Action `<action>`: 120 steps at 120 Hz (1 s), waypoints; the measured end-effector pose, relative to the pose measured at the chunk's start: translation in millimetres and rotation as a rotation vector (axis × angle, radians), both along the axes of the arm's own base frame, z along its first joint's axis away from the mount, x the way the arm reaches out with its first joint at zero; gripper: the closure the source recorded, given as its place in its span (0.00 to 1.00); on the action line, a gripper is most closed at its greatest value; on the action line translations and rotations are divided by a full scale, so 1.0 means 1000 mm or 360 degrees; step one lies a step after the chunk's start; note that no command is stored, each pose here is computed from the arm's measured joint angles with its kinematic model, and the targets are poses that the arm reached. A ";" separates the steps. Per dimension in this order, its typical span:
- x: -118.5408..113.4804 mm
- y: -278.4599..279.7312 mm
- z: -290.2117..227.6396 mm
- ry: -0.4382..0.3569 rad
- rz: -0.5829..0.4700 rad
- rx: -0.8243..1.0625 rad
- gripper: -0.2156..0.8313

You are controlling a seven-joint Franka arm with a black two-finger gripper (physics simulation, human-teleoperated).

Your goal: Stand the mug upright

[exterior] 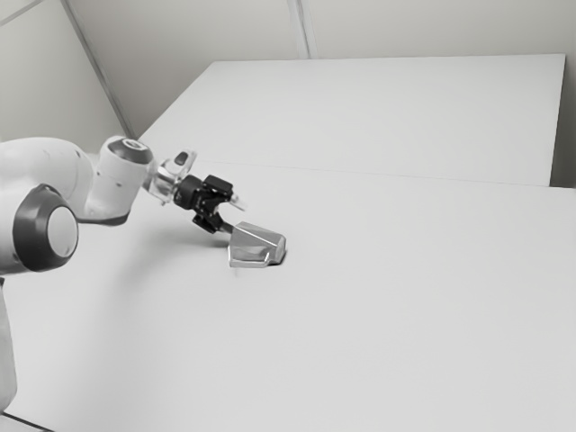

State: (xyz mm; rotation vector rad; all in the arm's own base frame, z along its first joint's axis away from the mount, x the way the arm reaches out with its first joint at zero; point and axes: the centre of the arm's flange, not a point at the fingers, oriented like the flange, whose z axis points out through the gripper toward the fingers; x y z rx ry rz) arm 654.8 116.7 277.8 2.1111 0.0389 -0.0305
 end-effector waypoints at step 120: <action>-0.006 -0.055 0.105 -0.0457 -0.0455 0.0370 0.94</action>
